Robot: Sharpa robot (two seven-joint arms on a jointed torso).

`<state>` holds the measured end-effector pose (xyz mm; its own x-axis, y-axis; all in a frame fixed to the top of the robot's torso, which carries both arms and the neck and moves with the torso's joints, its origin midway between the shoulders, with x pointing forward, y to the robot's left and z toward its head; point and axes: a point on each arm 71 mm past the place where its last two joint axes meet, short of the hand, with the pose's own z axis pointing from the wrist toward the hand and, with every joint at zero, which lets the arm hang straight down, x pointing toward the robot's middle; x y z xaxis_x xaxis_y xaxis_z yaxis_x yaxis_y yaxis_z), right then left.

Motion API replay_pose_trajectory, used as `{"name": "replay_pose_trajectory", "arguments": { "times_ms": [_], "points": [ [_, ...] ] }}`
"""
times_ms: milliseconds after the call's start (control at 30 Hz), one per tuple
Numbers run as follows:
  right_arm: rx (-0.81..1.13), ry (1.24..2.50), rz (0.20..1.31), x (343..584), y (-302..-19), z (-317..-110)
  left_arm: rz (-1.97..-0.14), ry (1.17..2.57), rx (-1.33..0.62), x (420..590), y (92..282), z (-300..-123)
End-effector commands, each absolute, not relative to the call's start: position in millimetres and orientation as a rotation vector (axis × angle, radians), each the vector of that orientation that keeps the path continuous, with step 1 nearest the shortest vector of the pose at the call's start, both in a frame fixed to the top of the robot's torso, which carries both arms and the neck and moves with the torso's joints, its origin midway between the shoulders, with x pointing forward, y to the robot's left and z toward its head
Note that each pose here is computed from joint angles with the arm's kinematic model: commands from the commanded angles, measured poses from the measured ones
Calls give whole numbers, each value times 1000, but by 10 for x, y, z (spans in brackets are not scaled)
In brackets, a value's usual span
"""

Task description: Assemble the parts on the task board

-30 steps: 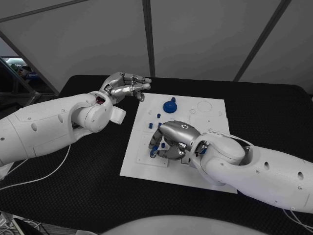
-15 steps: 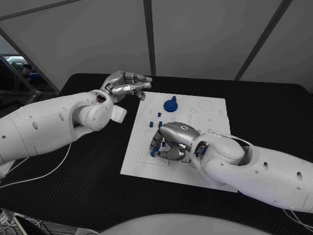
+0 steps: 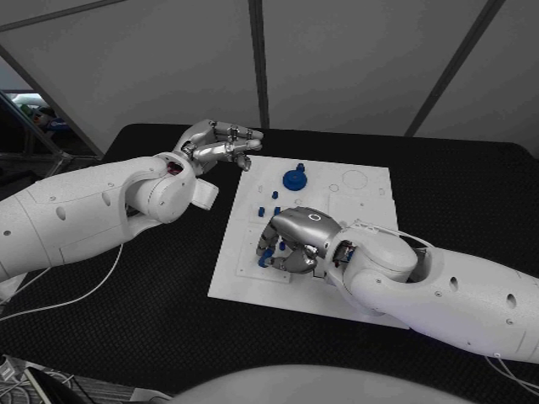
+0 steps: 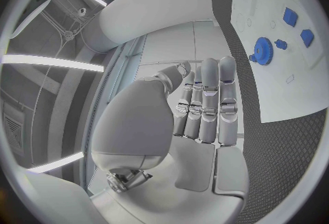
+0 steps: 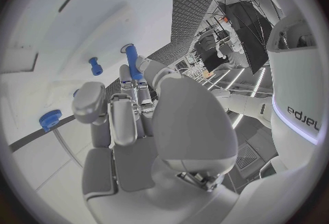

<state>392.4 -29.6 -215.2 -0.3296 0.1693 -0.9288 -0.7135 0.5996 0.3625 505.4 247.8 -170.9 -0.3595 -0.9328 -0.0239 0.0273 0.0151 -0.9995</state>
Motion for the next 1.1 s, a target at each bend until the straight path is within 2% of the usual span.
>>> {"name": "replay_pose_trajectory", "arguments": {
  "times_ms": [33, 1100],
  "points": [
    [-491, 1702, 898, 3931, -296, -2217, -1486, 1468, -975, 5050, 2468, -1699],
    [-486, 1640, 894, 3871, -313, -2186, -1479, 1476, -981, 5056, 2482, -1708]
  ]
}}
